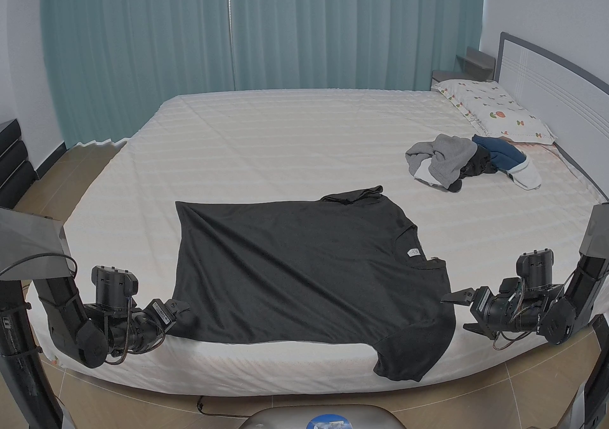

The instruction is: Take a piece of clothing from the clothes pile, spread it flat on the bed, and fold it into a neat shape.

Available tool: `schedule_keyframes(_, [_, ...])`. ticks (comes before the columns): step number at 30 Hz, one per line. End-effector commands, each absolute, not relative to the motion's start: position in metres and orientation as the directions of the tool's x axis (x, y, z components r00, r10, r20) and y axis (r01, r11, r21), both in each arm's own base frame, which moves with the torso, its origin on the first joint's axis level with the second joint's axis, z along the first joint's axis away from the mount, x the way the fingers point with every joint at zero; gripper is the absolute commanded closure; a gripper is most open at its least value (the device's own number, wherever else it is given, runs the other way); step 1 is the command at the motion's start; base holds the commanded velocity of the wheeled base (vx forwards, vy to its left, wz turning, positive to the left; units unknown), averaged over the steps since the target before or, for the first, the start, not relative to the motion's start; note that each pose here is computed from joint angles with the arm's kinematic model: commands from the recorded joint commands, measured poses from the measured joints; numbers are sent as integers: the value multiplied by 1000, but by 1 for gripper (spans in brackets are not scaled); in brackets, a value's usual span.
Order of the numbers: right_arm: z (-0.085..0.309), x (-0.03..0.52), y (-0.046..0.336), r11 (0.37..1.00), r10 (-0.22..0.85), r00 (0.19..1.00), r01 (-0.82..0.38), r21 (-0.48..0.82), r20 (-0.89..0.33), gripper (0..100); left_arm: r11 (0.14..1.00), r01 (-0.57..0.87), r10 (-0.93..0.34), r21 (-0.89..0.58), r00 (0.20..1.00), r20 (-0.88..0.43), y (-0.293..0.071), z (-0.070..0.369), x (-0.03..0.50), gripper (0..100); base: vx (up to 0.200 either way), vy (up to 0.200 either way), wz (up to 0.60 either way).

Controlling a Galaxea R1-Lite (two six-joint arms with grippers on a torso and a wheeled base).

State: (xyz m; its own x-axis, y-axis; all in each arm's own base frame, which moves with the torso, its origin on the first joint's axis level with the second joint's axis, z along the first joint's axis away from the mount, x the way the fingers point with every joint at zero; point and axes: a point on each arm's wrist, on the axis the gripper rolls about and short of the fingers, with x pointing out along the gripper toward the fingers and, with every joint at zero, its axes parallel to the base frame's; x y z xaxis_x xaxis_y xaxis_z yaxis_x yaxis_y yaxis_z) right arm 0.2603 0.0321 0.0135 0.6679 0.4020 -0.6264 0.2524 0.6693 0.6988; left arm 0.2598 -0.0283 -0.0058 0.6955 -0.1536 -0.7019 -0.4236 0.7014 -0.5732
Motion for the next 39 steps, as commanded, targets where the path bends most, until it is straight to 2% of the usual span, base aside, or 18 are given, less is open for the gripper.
schedule_keyframes(1, [14, 260, 32, 668, 404, 669, 251, 700, -624, 0, 709, -427, -161, -561, 676, -719, -32, -13, 261, 0, 0, 0, 0])
schedule_keyframes(7, [15, 260, 32, 669, 403, 670, 249, 700, -623, 0, 710, -421, -148, -564, 694, -704, -33, -15, 268, 0, 0, 0, 0])
schedule_keyframes(8, [14, 260, 32, 669, 403, 669, 251, 700, -624, 0, 710, -423, -142, -563, 697, -703, -32, -16, 268, 100, 0, 0, 0])
schedule_keyframes(24, [15, 259, 29, 672, 392, 675, 255, 696, -625, 0, 715, -480, -55, -509, 687, -724, -23, -11, 246, 100, 0, 0, 0])
schedule_keyframes(32, [12, 256, 28, 725, 343, 679, 248, 643, -649, 0, 783, -447, -30, -432, 666, -745, -14, -8, 232, 100, 0, 0, 0])
schedule_keyframes(39, [5, 256, 28, 730, 342, 660, 261, 631, -668, 0, 825, -436, 5, -358, 641, -768, -8, -10, 223, 100, 0, 0, 0])
